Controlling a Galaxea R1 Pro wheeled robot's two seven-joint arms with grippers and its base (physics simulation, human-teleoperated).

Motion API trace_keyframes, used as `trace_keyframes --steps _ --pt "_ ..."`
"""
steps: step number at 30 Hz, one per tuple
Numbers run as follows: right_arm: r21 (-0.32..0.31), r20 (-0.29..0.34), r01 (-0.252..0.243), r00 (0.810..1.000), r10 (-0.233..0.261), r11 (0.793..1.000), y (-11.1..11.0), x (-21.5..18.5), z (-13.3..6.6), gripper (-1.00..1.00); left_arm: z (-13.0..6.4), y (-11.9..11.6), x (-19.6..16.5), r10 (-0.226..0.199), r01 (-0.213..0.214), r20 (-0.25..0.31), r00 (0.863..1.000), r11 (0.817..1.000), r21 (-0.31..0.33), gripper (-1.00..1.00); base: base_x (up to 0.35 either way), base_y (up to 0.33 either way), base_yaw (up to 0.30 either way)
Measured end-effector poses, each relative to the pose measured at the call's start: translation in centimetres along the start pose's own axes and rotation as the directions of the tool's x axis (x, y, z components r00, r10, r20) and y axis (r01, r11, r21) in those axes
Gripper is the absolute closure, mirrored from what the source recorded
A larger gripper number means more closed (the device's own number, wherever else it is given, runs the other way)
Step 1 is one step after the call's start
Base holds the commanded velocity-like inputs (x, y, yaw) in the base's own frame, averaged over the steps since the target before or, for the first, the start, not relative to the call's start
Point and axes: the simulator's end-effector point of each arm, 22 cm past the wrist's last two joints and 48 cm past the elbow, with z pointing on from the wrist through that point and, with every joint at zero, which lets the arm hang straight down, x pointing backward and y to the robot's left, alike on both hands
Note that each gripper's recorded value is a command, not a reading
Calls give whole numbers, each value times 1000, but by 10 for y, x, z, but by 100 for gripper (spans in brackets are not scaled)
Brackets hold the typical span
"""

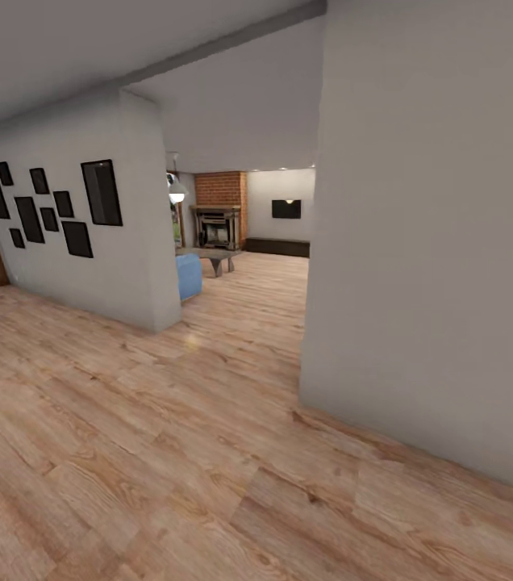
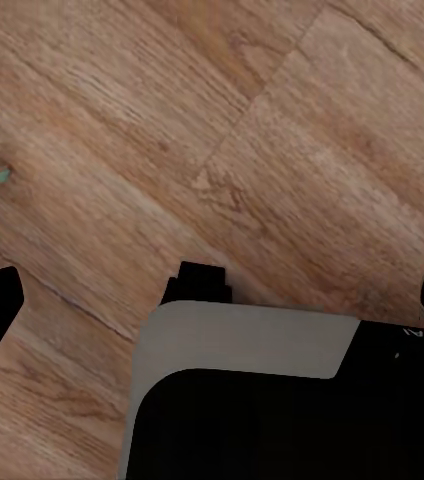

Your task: Move the two storage containers from the living room to the garage. In the garage, place one container on the floor and stack the other container on top of it (either order is fine).

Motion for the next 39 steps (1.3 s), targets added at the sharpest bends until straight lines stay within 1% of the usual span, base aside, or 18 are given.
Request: trace_keyframes --steps 39 --pt "0 0 1 1000 -1 1000 0 0 0 -100 0 0 0 0 0 0 1000 1000 0 -100 321 0 269"
